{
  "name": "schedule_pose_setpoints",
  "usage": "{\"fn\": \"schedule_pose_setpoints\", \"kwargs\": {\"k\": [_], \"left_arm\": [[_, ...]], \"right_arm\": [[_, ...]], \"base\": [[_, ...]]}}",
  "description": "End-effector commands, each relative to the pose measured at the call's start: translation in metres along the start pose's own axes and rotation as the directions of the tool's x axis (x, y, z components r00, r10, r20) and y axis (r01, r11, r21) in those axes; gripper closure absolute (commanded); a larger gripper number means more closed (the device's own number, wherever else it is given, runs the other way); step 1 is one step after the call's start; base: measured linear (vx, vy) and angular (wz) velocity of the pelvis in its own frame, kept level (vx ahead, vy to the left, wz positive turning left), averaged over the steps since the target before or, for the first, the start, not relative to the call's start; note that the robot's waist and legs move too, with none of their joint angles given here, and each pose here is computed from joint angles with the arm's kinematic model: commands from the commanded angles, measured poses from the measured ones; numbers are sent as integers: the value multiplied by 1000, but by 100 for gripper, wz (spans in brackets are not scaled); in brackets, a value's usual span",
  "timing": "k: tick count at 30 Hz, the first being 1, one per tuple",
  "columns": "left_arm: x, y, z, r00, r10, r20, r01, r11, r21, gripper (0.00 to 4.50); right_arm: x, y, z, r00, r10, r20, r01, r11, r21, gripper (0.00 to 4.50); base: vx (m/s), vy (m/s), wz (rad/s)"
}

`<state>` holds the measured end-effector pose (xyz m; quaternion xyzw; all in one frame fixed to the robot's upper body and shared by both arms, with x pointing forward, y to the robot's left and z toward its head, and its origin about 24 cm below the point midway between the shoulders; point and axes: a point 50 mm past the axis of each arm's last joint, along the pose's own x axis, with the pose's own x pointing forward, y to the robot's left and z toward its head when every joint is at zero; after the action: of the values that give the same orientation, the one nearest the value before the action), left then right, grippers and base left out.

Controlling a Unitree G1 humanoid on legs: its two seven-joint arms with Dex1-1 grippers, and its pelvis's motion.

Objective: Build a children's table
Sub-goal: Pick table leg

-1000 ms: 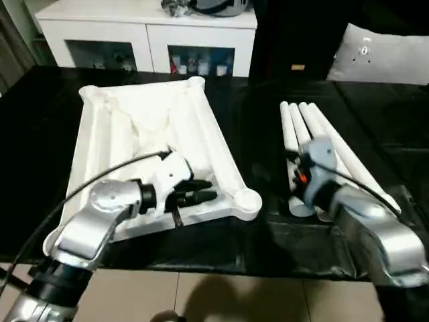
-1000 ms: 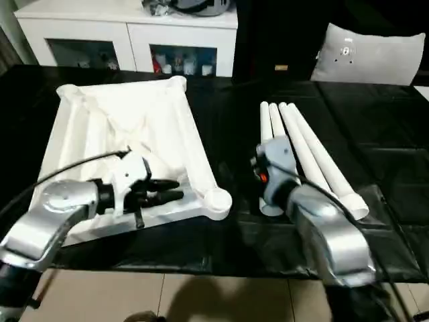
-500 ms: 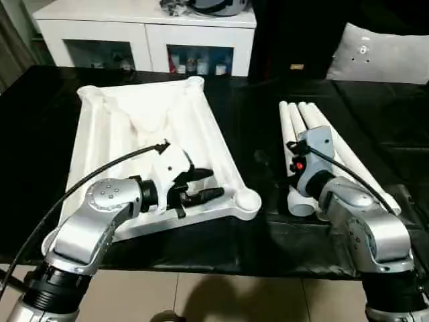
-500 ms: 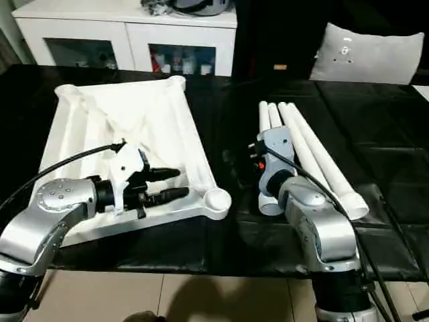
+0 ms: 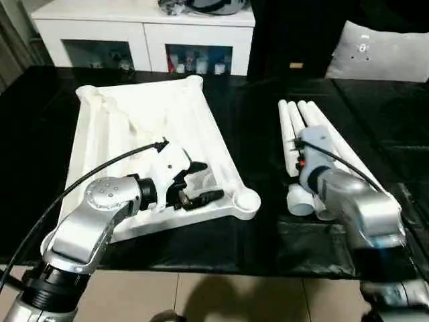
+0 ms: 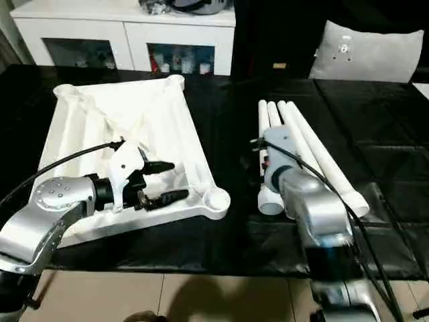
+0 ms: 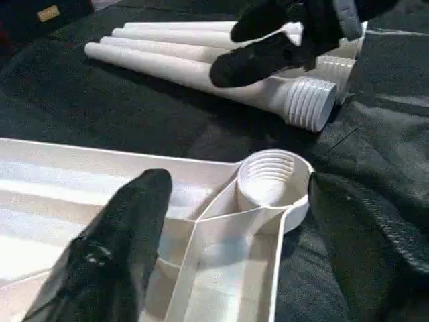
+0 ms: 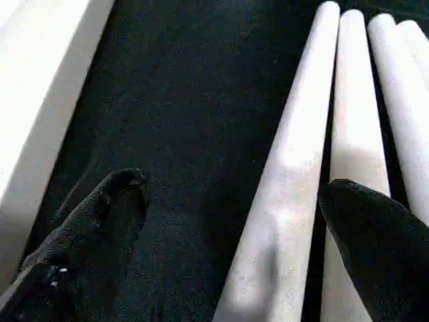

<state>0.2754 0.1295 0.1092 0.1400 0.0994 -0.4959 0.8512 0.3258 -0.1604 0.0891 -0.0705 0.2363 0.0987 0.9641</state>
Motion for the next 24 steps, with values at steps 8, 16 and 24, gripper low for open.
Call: {"fn": "schedule_pose_setpoints", "kwargs": {"k": [8, 16, 24], "left_arm": [[0, -2, 2, 999, -13, -34, 13, 1000, -10, 43], [-1, -2, 0, 999, -4, -50, 3, 1000, -16, 43], [-1, -3, -1, 998, -8, -59, 7, 1000, -14, 43]], "right_arm": [[12, -6, 3, 993, -18, -121, 33, 992, 120, 0], [20, -4, 0, 982, -22, -188, 48, 990, 134, 0], [21, -2, -1, 980, -39, -193, 63, 991, 120, 0]], "base": [[0, 0, 0], [0, 0, 0], [0, 0, 0]]}}
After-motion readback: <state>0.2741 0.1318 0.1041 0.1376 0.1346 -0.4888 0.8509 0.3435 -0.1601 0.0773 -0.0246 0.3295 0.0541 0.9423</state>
